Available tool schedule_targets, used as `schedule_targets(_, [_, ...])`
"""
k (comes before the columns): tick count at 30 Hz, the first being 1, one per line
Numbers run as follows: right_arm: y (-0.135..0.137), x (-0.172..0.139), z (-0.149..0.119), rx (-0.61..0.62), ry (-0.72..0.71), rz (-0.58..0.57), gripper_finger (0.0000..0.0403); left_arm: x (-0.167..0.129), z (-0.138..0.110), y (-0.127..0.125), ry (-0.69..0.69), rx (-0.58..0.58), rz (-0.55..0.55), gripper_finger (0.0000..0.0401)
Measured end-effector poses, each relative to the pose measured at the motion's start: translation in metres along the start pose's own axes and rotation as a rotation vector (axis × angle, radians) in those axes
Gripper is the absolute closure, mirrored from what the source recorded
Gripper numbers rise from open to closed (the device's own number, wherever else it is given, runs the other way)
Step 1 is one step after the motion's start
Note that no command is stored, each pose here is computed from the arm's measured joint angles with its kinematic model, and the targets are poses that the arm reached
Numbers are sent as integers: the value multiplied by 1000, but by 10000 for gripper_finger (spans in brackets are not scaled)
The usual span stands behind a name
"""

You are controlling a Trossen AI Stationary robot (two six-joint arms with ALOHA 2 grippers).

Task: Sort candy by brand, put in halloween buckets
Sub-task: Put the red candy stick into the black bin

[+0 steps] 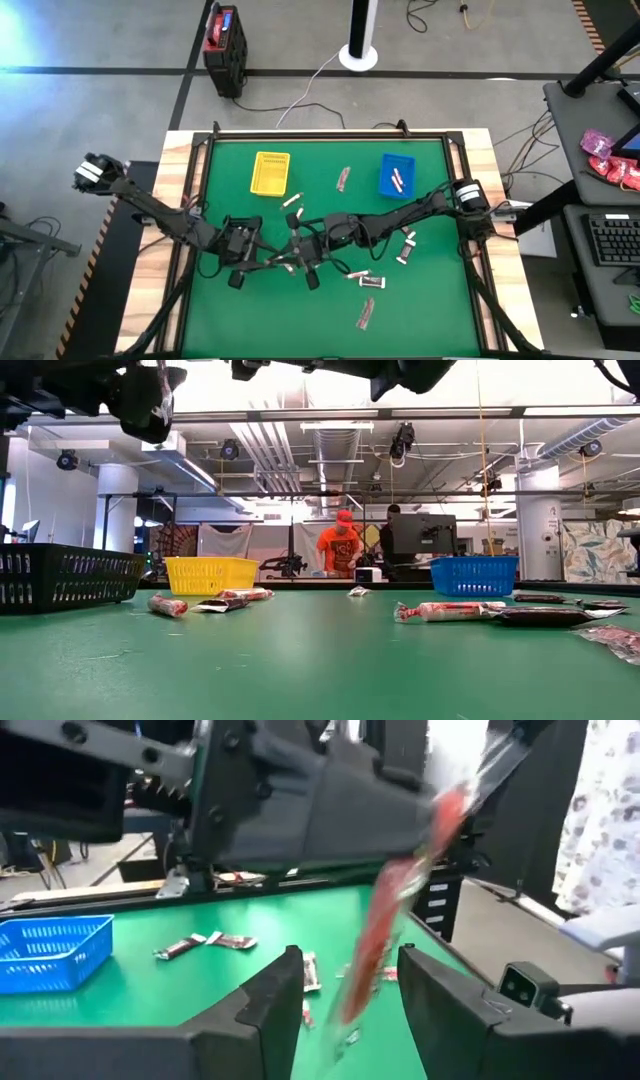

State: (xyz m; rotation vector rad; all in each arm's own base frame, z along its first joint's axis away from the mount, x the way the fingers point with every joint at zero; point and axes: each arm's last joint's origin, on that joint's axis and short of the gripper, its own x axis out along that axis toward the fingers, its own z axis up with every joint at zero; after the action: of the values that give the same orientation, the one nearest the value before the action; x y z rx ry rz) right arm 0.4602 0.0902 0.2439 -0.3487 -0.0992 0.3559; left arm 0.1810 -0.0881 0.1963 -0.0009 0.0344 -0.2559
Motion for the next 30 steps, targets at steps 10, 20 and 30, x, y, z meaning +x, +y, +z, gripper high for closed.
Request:
schedule_targets(10, [-3,0,-1,25,20,-51,390,1,-1,0,7,6,-1,392])
schedule_targets(20, [-9,-1,-1,117,52,-90,311,-2,0,1,20,-11,11,400])
schedule_targets(30, [-16,-12,6,141,245,-225,226,-24,3,7,265,-285,92,401])
